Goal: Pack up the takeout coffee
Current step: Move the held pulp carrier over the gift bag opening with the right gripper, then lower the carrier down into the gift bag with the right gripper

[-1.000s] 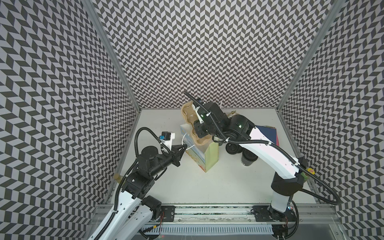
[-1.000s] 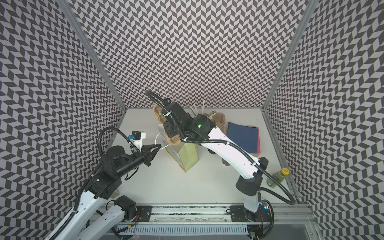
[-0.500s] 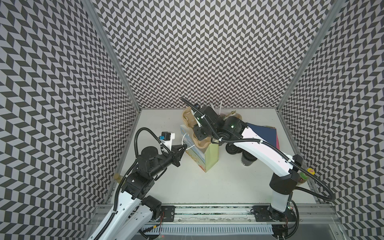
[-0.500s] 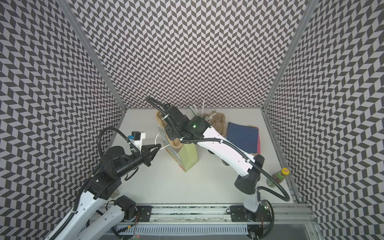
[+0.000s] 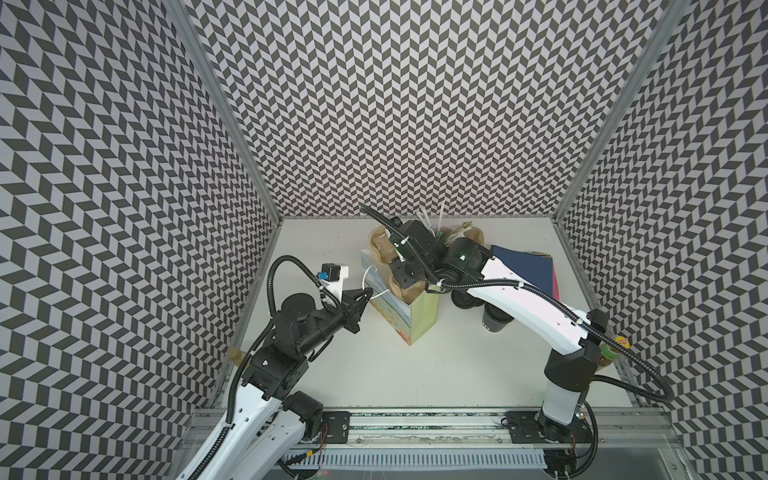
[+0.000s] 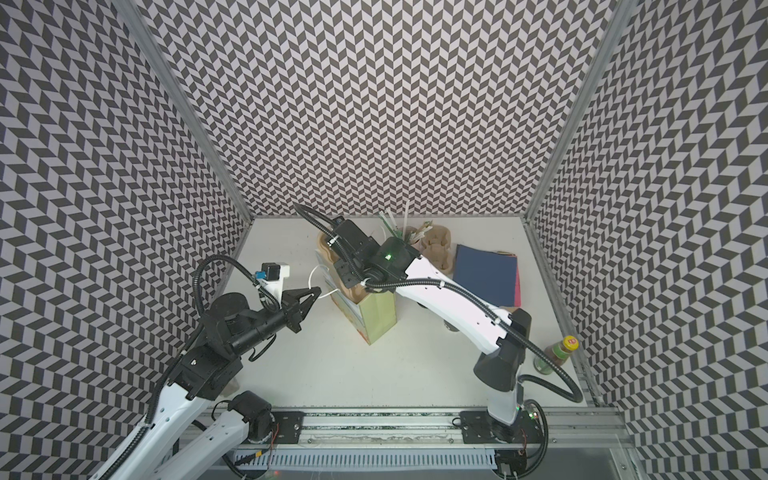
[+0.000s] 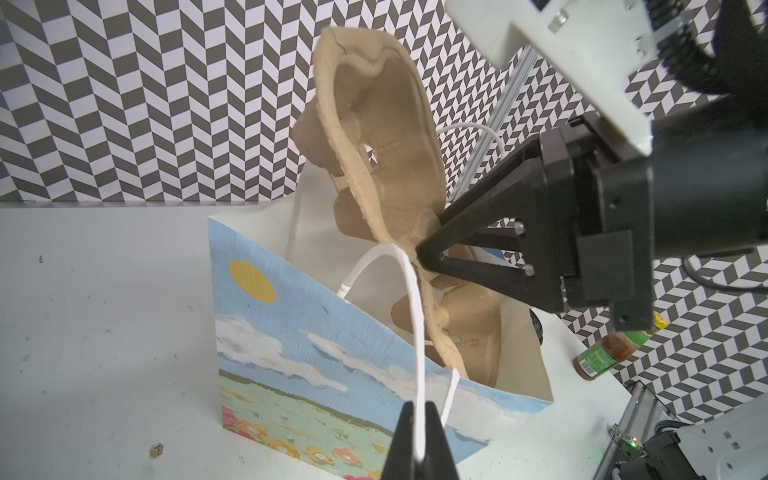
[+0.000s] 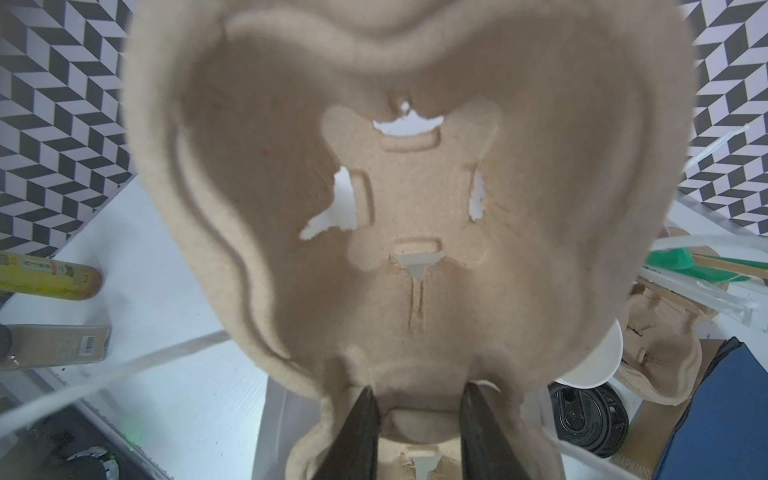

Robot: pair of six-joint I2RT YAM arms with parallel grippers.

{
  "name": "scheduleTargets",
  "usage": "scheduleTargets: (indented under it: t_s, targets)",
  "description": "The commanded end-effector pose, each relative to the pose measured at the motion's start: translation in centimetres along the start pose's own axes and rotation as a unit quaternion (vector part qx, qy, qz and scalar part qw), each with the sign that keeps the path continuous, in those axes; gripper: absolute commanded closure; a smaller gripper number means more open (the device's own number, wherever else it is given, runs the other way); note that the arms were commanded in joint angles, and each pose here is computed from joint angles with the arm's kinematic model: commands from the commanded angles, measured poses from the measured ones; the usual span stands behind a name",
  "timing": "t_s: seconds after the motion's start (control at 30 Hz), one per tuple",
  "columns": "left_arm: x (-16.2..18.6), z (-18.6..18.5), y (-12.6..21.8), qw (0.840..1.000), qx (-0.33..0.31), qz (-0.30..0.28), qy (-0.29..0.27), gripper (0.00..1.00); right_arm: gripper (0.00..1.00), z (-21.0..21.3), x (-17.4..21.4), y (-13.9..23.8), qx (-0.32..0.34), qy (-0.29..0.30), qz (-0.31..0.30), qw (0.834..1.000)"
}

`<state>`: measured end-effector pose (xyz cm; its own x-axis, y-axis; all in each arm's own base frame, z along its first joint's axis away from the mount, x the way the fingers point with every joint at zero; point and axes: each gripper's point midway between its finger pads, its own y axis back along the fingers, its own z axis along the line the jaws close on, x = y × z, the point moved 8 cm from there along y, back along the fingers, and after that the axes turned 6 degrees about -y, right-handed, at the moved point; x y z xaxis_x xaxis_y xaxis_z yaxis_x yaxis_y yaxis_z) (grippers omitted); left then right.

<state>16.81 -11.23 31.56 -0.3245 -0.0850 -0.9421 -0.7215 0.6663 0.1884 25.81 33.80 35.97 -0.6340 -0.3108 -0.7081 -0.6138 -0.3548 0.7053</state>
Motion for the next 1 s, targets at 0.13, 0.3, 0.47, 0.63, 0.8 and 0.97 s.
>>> scheduleTargets:
  t_s: [0.13, 0.3, 0.47, 0.63, 0.8, 0.97]
  targets:
    - [0.3, 0.1, 0.1, 1.000, -0.009, 0.003, -0.006, 1.00, 0.69, -0.4, 0.3, 1.6, -0.011, -0.011, -0.001, 1.000]
    - [0.3, 0.2, 0.1, 1.000, -0.011, 0.002, -0.007, 1.00, 0.69, -0.5, 0.9, 1.4, -0.011, -0.010, 0.012, 1.000]
    - [0.3, 0.2, 0.1, 1.000, -0.012, 0.003, -0.007, 1.00, 0.69, -0.5, 1.5, 1.0, -0.008, -0.015, 0.025, 1.000]
    - [0.3, 0.2, 0.1, 1.000, -0.013, 0.003, -0.006, 1.00, 0.69, -0.6, 2.5, 0.3, 0.007, -0.012, 0.049, 0.999]
    - [0.3, 0.3, 0.1, 1.000, -0.016, 0.003, -0.007, 1.00, 0.69, -0.6, 2.7, 0.0, 0.013, -0.014, 0.056, 0.998]
    - [0.3, 0.3, 0.1, 1.000, -0.017, 0.002, -0.007, 1.00, 0.69, -0.6, 3.4, -0.7, 0.021, -0.012, 0.070, 0.997]
